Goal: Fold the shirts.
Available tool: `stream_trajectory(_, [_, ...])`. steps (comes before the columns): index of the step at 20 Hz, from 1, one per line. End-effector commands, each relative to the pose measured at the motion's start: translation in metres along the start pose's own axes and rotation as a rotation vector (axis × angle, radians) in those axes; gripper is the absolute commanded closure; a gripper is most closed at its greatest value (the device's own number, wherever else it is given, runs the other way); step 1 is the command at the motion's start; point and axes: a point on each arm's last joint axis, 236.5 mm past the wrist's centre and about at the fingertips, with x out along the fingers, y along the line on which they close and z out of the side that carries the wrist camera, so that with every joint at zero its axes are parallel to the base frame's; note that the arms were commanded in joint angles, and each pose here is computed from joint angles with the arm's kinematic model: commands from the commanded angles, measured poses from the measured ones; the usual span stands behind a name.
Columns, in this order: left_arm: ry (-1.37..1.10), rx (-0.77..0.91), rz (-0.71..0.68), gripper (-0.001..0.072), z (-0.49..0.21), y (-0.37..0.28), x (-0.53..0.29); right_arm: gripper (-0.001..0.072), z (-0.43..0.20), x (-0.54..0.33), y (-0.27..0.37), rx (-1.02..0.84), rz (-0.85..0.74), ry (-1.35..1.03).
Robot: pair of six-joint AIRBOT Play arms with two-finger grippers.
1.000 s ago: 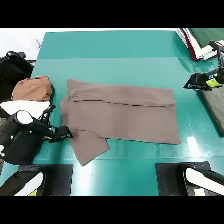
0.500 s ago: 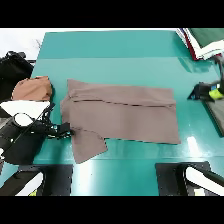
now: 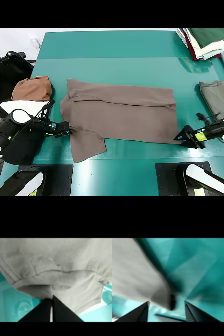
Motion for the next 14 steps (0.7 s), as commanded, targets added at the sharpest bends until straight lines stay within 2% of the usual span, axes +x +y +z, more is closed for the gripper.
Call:
stream_trajectory(1, [0.015, 0.013, 0.009, 0.0685, -0.004, 0.002, -0.001, 0.0342, 0.004, 0.02, 0.016, -0.023, 0.05, -0.022])
stream_trajectory(4, [-0.017, 0.05, 0.047, 0.0687, -0.01, 0.003, -0.019, 0.0672, 0.012, 0.001, 0.029, -0.159, -0.031, -0.089])
stream_trajectory(5, [-0.027, 0.057, 0.072, 0.0687, -0.016, 0.005, -0.028, 0.0696, 0.012, -0.009, 0.032, -0.208, -0.073, -0.111])
stream_trajectory(7, [-0.022, 0.078, 0.099, 0.0687, -0.037, 0.004, -0.047, 0.0697, 0.005, -0.027, 0.031, -0.277, -0.164, -0.13])
stream_trajectory(11, [0.059, 0.081, 0.055, 0.0687, -0.098, -0.014, -0.075, 0.0697, -0.025, -0.067, 0.015, -0.35, -0.366, -0.167])
stream_trajectory(14, [0.011, 0.111, 0.048, 0.0687, -0.101, -0.027, -0.096, 0.0697, -0.034, -0.091, 0.022, -0.386, -0.417, -0.258])
